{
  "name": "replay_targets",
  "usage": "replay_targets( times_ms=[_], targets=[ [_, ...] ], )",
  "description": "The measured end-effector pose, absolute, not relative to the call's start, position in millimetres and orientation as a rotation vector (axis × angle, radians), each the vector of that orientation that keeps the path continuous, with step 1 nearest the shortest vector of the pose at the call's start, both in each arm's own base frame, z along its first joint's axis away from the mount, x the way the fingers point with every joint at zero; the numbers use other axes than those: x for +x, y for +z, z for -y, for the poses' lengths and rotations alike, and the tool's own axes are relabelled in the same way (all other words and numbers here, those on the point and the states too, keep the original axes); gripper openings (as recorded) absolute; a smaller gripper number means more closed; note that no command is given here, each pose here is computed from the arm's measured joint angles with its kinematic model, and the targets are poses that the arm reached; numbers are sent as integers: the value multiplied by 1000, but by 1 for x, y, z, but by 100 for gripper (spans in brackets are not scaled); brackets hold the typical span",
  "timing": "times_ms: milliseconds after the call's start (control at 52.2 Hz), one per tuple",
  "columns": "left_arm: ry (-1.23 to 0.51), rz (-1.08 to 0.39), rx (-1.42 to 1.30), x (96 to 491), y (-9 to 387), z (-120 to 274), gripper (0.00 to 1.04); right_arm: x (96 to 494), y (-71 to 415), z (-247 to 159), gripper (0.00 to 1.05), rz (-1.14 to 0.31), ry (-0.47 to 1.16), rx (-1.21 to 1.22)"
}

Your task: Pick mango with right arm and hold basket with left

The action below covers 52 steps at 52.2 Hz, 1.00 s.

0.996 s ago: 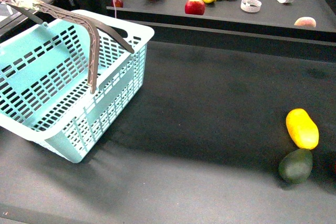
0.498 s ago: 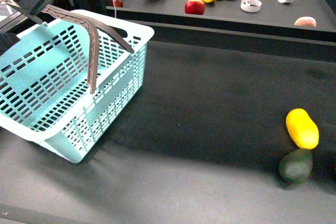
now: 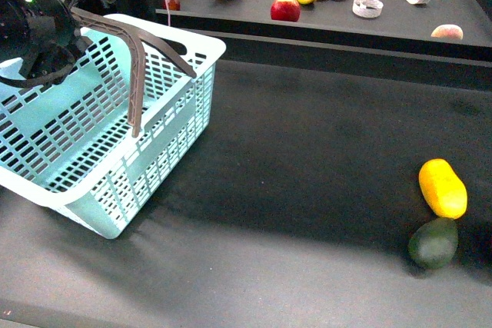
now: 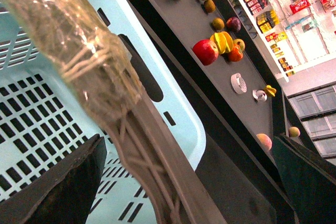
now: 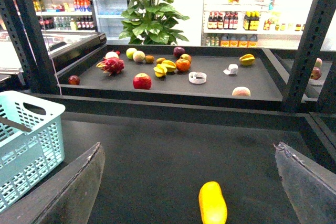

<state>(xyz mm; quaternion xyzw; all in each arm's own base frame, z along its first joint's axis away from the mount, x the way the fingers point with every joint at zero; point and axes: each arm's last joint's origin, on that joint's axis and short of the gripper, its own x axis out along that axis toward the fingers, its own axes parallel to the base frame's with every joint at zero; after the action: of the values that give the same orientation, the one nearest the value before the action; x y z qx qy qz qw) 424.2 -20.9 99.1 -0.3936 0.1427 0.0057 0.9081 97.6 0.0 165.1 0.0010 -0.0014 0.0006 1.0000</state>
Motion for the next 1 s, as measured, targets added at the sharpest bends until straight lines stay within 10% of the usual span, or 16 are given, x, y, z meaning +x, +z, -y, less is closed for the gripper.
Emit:
replay_targets(
  times_ms=[192, 326, 345, 536, 996],
  targets=[
    [32, -306, -806, 447, 90, 21, 96, 98, 165, 0, 97, 3, 1, 2],
    [43, -309, -786, 453, 92, 21, 70, 98, 165, 0, 97, 3, 1, 2],
    [44, -327, -780, 452, 94, 21, 38, 98, 165, 0, 97, 3, 1, 2],
    [-1, -402, -805, 436, 105, 29, 11, 98, 165, 0, 97, 3, 1, 2],
    [-436, -390, -469, 305, 166, 77, 8, 98, 165, 0, 97, 3, 1, 2]
  ],
)
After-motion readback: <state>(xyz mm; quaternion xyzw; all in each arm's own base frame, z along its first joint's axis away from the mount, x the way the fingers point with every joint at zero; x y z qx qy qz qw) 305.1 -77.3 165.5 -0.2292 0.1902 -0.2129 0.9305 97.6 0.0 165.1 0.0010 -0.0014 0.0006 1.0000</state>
